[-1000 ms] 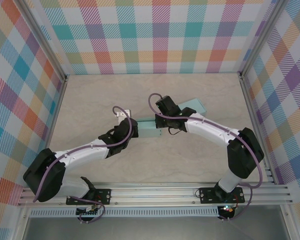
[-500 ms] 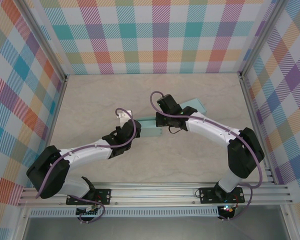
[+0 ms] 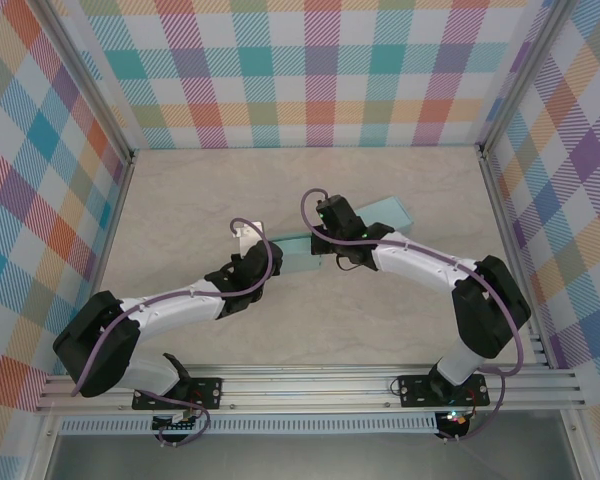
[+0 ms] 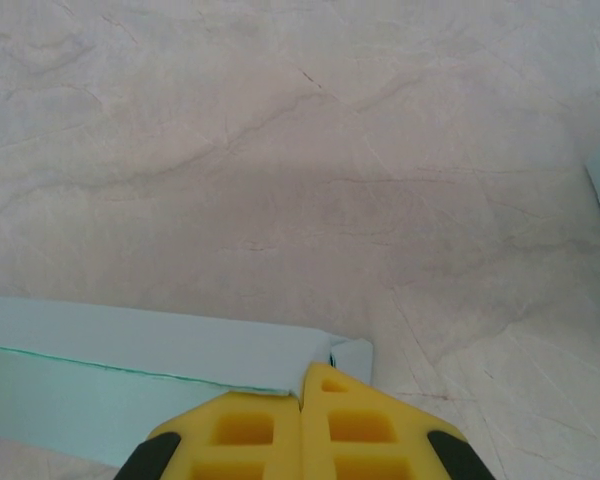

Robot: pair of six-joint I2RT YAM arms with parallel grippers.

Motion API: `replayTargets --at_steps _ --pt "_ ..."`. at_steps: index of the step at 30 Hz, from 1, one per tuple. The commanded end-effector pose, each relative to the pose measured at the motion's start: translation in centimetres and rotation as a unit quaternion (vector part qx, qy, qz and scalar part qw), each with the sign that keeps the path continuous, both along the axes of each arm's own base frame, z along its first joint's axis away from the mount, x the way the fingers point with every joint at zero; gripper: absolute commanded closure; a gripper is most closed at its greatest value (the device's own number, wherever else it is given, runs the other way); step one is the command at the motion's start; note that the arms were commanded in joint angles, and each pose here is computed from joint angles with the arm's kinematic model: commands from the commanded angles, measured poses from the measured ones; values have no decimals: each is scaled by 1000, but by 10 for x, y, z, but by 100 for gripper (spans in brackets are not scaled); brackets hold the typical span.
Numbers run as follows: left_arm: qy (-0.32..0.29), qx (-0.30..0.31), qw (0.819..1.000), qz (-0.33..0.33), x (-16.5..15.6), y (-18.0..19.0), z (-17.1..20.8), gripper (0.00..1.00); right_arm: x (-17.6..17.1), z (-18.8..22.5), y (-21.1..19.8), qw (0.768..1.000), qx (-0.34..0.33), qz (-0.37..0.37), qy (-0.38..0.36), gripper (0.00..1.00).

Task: Fold the paper box

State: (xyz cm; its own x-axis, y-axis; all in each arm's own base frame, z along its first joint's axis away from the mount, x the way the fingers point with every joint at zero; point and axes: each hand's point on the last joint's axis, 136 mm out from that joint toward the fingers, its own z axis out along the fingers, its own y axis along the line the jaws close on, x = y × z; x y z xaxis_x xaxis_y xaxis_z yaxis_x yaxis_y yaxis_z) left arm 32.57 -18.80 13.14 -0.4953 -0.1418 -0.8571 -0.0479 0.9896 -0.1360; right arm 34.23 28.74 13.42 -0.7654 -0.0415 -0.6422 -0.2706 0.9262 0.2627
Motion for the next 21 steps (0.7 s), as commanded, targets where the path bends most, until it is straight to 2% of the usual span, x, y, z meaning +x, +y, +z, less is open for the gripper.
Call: replayTargets --at_steps 1,13,21 --pt "46 8 999 -27 -18 -7 -30 100 -21 -26 3 999 -16 34 34 100" --pt "43 7 999 -12 -18 2 -28 100 -22 -34 -20 997 -74 25 15 100" --pt "46 -13 999 -13 -19 -2 -28 100 -27 -52 -15 997 -65 35 33 100"
